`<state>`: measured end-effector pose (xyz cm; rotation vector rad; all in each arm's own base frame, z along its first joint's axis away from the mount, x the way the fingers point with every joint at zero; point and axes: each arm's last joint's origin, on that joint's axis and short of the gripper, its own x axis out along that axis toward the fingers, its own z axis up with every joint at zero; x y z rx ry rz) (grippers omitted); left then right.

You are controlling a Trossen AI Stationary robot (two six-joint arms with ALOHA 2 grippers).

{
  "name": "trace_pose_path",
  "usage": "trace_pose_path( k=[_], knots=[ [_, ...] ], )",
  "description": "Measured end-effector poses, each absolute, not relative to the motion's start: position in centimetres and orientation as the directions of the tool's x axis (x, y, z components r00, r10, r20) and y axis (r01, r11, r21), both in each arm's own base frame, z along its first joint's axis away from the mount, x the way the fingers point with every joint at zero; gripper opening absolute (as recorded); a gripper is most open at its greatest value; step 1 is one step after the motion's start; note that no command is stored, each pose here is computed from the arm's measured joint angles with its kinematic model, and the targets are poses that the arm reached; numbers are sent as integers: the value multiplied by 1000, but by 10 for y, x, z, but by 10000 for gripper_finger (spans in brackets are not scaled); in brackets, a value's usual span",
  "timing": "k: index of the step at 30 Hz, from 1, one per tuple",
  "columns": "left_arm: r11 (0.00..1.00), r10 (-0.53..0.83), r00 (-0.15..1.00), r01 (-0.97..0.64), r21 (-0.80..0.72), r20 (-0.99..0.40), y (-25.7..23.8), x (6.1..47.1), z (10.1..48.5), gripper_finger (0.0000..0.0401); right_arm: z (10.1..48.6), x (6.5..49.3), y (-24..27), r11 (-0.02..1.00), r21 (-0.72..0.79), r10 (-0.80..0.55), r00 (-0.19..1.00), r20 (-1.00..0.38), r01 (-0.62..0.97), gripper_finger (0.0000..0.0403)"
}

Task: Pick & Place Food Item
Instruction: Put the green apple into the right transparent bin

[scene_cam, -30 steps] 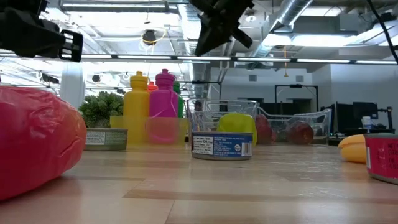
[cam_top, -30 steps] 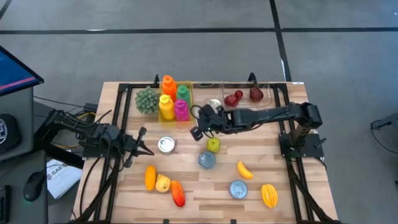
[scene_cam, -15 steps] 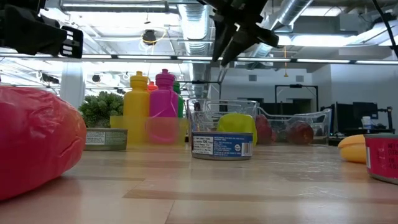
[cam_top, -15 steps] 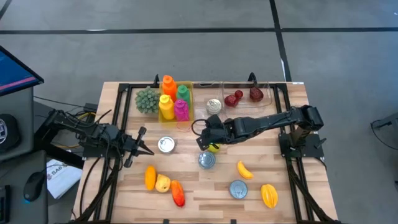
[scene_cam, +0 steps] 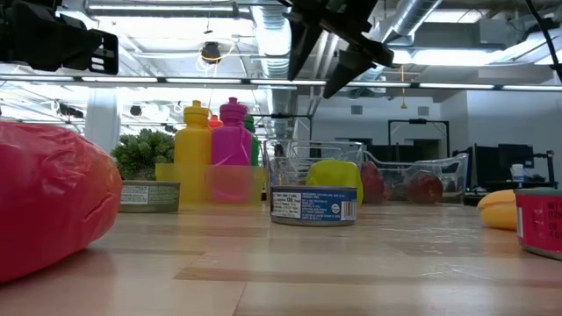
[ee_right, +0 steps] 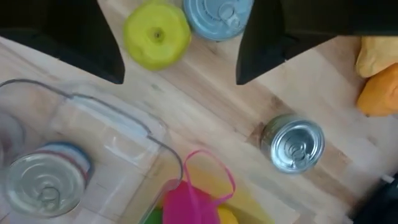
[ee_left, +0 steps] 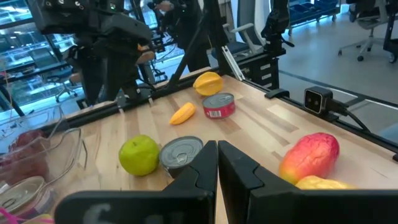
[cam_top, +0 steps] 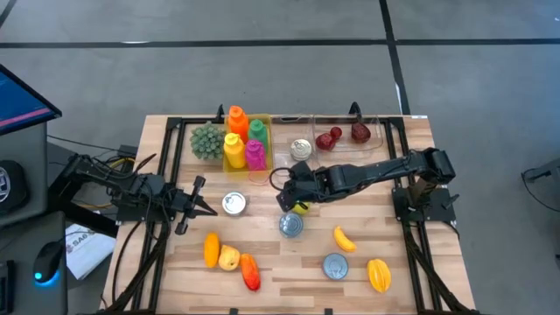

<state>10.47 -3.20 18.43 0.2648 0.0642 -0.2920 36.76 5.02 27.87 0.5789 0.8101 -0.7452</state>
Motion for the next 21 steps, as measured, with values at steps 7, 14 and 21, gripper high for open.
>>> trace_pose_path(
  k=[7, 14, 21],
  knots=[
    [923, -276, 956, 292, 248, -101, -32, 105, 184, 2, 278, 366, 50, 611, 161, -355, 449, -820, 775, 342],
    [924, -275, 956, 292, 248, -101, -32, 105, 184, 2, 272, 359, 49, 550, 141, -364, 388, -847, 823, 348],
    [924, -275, 956, 292, 248, -101, -32, 105, 184, 2, 251, 355, 51, 442, 176, -368, 357, -859, 879, 346]
  ],
)
